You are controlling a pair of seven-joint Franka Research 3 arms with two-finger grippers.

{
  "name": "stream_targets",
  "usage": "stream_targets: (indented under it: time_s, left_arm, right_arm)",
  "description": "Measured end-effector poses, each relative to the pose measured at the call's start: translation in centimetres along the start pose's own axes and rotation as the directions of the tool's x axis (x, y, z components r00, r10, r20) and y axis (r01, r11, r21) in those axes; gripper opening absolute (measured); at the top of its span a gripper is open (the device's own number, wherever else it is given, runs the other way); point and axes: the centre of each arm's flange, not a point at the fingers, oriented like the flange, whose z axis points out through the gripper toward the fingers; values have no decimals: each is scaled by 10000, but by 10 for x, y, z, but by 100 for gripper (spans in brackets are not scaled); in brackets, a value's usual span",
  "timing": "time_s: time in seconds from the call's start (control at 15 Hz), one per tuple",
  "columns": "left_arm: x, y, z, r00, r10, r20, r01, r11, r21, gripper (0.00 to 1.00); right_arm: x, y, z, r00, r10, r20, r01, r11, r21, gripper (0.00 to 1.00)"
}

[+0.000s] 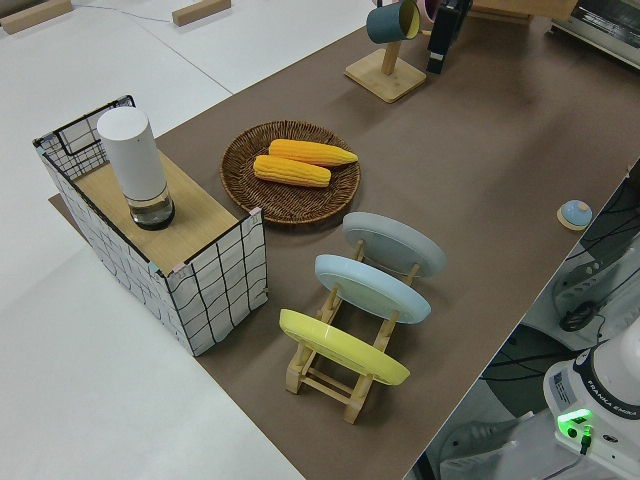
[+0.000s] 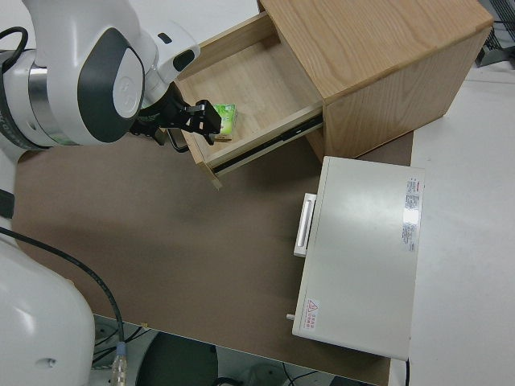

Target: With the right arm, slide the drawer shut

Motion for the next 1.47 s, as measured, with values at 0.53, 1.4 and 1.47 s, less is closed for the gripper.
stream_targets:
  time_s: [0.53, 1.4, 1.47]
  left_arm:
    - [0, 0, 0, 10000, 0, 0, 0, 10000, 0, 100]
    - [0, 0, 0, 10000, 0, 0, 0, 10000, 0, 100]
    - [0, 0, 0, 10000, 0, 0, 0, 10000, 0, 100]
  right_arm:
    - [0, 0, 0, 10000, 17, -6, -17, 9999, -126, 76]
    - [-9, -30, 5, 9752, 2122, 630, -2108, 9771, -284, 2]
    - [-11, -35, 6, 9652, 2516, 712, -2503, 9678, -269, 1]
